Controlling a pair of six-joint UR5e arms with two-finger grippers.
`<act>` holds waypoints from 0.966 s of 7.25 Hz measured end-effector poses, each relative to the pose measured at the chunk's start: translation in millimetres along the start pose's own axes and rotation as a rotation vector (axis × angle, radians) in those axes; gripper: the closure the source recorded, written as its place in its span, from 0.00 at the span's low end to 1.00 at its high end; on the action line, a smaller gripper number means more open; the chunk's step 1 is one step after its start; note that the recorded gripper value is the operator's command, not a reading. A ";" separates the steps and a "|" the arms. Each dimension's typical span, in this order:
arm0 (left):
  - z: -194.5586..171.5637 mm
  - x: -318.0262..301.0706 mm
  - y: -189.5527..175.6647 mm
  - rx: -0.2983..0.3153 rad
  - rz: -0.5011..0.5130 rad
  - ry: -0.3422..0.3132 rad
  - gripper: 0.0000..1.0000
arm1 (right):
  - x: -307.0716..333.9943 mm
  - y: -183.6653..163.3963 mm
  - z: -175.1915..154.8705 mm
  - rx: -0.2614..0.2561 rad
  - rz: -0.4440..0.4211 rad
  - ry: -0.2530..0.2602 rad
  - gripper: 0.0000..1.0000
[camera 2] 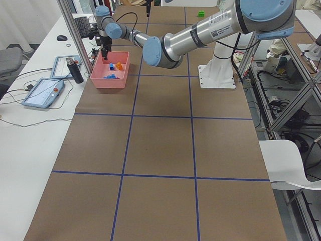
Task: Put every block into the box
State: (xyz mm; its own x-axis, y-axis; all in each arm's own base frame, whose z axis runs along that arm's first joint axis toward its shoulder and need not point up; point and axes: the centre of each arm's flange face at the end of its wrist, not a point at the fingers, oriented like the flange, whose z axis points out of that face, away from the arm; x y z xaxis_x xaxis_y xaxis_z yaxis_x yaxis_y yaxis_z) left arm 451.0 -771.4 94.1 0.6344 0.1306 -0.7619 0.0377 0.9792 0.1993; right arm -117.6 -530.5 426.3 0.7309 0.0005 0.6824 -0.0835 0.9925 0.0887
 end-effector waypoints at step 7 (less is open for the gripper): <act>-38.4 -358.3 60.8 -0.120 0.468 -0.101 0.00 | 232.8 203.2 14.1 -0.196 -0.070 0.086 0.00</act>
State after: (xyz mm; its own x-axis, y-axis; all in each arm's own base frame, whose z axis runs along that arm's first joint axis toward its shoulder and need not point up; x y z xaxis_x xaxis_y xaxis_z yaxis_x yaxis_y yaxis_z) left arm 196.4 -752.6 355.6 0.6341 0.5511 -0.5424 -0.3551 0.8307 0.4289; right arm 26.0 -330.4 613.4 0.7859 -0.0676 0.6147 0.0972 0.9952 -0.0148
